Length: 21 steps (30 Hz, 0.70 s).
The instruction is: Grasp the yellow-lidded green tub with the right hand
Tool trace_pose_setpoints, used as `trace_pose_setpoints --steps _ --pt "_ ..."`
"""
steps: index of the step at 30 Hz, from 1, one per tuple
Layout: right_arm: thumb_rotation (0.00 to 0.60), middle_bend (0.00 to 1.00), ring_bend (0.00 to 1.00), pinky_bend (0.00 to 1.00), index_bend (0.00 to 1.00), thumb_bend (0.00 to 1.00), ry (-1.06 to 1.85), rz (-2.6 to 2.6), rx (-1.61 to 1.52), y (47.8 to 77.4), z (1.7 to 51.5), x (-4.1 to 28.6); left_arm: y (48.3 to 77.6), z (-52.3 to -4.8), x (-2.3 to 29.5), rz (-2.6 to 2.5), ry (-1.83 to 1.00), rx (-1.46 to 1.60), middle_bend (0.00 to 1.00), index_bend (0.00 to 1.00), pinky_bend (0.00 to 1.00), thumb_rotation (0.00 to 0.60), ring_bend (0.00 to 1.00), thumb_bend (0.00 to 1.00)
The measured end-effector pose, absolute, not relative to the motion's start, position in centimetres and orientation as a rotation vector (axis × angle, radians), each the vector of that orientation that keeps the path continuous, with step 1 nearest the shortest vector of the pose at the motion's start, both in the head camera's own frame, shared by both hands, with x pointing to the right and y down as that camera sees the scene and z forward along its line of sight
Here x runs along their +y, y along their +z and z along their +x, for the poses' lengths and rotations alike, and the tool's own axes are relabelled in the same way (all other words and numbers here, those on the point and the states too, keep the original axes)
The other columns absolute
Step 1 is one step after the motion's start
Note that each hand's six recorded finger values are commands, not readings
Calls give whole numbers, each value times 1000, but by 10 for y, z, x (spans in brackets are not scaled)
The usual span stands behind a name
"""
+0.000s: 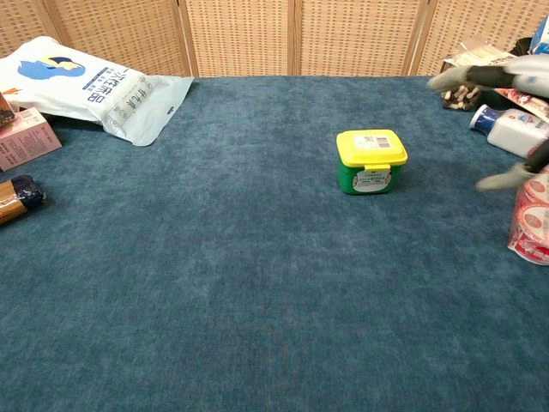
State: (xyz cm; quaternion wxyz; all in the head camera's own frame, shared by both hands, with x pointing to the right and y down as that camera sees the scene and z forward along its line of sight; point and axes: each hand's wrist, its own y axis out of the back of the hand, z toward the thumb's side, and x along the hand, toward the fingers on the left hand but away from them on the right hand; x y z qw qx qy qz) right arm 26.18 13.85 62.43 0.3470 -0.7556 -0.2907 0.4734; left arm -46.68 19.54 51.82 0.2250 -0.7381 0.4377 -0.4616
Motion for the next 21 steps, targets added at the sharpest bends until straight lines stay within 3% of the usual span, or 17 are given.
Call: trace_pose_setpoints --steps 14,21 --pt "600 0 0 0 0 0 1375 -2024 -617 681 158 91 518 -483 190 -1987 -1315 1267 0 226 0 600 0 0" --pt "600 0 0 0 0 0 1429 -2009 -609 700 154 82 522 -483 188 -1987 -1331 1259 0 227 0 600 0 0"
